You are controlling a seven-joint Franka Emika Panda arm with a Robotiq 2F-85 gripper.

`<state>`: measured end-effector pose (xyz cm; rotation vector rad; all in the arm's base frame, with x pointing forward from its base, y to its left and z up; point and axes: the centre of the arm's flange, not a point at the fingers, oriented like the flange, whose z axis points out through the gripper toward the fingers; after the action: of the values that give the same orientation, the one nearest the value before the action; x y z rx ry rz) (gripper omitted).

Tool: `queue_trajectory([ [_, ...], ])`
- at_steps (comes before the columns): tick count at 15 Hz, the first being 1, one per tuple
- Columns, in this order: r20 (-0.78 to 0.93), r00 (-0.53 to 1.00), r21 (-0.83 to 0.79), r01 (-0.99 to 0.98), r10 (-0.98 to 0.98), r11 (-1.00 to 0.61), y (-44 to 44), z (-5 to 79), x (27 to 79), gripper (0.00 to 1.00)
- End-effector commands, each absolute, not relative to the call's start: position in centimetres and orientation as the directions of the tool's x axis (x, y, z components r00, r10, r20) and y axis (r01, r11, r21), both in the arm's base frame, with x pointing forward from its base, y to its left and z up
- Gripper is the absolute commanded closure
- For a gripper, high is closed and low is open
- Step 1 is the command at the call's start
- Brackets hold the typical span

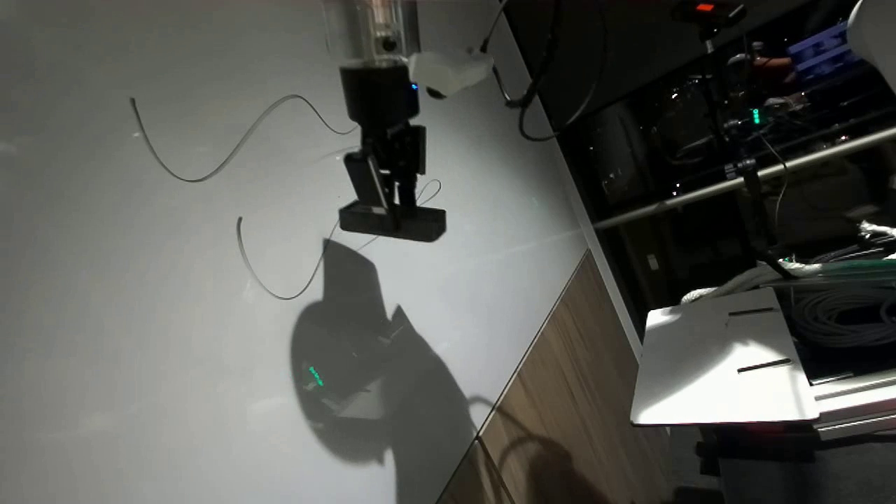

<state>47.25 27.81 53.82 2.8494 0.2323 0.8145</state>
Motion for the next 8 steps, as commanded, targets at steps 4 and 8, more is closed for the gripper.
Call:
queue_trajectory([
  [4, 0.688, 0.683, 0.284, 0.059, 0.246, -0.957, 38.1, 66.2, 50.4, 0.71],
  [8, 0.781, 0.572, 0.292, 0.022, 0.252, -0.956, 42.2, 70.3, 52.8, 0.71],
])
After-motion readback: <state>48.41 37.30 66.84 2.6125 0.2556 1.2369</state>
